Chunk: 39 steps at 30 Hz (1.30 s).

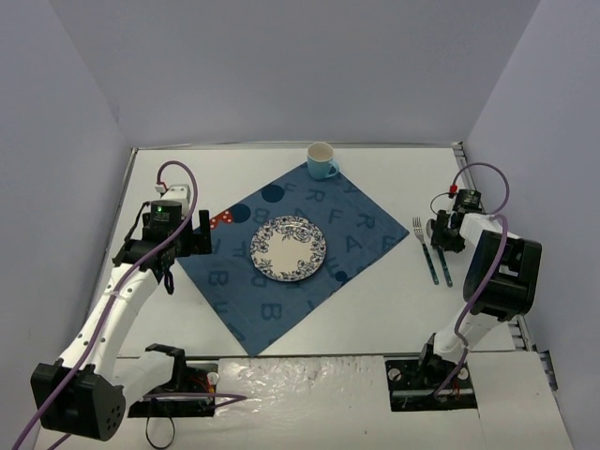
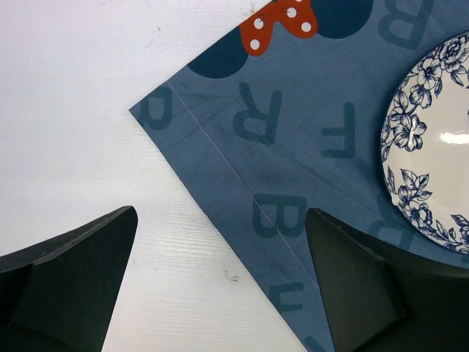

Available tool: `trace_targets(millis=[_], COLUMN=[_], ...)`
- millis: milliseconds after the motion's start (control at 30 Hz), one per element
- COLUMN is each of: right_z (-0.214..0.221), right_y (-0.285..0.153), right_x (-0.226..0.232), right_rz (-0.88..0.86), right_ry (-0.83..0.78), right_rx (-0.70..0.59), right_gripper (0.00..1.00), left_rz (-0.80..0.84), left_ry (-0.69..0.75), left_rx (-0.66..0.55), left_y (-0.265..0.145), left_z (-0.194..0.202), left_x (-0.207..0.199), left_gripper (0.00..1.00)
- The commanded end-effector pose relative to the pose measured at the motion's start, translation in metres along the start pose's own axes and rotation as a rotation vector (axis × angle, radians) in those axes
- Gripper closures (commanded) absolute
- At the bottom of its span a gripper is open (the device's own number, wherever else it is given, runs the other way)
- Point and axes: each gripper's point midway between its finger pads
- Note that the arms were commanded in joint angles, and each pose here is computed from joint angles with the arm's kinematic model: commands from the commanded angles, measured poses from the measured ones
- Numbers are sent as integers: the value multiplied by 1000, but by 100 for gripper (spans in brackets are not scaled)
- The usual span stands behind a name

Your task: Set the dinner table for one person

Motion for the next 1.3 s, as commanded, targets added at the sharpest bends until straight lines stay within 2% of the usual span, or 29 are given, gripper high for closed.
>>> trace_targets(millis=[0,33,133,267,433,467,600,800,933,1100,1267], right_z=[2,1,-10,-46,-121,-131,-159,-155,-132,-111,-95], right_y=[8,8,3,-8,-54,-62,-99,-109,-89,-65,-43], right_x=[-14,-16,-23,-30,-5,5,120,228,275,297,304], right_rz=[31,37,68,105,136,119,-114,-336,-433,-483,-501], right_ry=[-42,-55,-90,-158,-285,-309,-554,-763,-860,-893,-858], right_rx=[33,33,6,-58,-246,-278,-416,-447,-385,-306,-239], right_gripper=[78,85,99,100,100,100,100,100,100,100,100], left_rz=[-7,-8,-12,-14,-20,-20,-18,-25,-32,-39,-46], left_ry=[11,11,11,9,7,8,4,-3,-6,-8,-8], left_rx=[-68,-69,-67,-66,-49,-41,-24,-24,-27,-32,-29], left_y=[-8,-8,-7,-7,-3,-1,5,8,9,10,11], left_z=[-22,-22,-22,-22,-18,-17,-16,-15,-15,-15,-14], left_x=[0,0,1,1,1,1,-1,0,2,4,5], left_gripper=[3,3,3,3,3,3,3,3,3,3,3])
Point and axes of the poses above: each gripper's point midway between its finger pads, its own y axis out along the fingers, its own x axis along the line the jaws close on, z = x × y, and after that the axes turned 5 degrees about -y, right-handed
